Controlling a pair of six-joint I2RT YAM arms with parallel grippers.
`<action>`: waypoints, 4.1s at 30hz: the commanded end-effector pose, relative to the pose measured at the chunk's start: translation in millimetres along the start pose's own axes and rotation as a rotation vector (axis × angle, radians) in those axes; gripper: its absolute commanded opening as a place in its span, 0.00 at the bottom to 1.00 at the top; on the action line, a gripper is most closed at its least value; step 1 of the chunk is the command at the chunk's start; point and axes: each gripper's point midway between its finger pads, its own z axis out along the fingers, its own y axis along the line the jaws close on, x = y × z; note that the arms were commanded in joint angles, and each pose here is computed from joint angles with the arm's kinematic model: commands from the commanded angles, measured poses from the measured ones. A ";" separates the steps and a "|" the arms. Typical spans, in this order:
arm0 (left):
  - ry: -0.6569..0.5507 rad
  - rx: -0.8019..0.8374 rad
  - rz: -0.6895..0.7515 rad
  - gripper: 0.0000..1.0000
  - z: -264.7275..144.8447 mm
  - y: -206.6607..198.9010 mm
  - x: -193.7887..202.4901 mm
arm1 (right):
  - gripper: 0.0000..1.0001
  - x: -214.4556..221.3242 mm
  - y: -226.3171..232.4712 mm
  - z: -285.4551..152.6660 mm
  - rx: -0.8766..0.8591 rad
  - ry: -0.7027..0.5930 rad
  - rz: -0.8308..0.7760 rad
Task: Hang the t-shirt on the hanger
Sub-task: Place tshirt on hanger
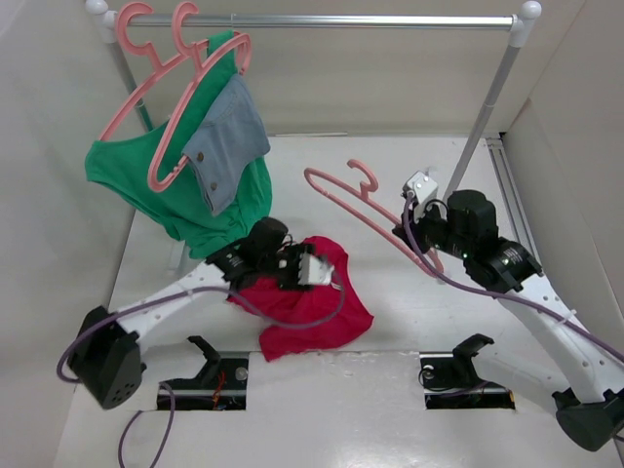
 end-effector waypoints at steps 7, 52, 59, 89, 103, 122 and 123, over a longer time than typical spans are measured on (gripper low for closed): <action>-0.063 -0.140 -0.671 0.46 64.7 89.4 -46.9 | 0.00 21.2 -14.5 -17.3 0.132 -0.040 0.132; -0.228 -0.186 -0.410 0.70 -6.0 105.9 -81.9 | 0.00 19.7 -39.4 -24.5 0.226 -0.025 0.114; -0.005 -0.316 -0.708 0.57 57.9 110.2 -56.5 | 0.00 32.3 -52.7 -33.0 0.336 -0.008 0.202; 0.272 -0.395 -0.768 0.34 140.0 89.0 12.1 | 0.00 44.0 -48.6 -36.4 0.324 0.002 0.198; 0.318 -0.371 -0.771 0.03 139.7 71.9 26.4 | 0.00 42.4 -48.8 -38.1 0.324 0.004 0.189; 0.259 -0.465 -0.669 0.45 141.9 105.8 7.3 | 0.00 44.5 -48.1 -45.4 0.332 0.015 0.181; 0.275 -0.467 -0.669 0.45 144.2 104.0 11.9 | 0.00 44.6 -48.4 -45.5 0.332 0.017 0.172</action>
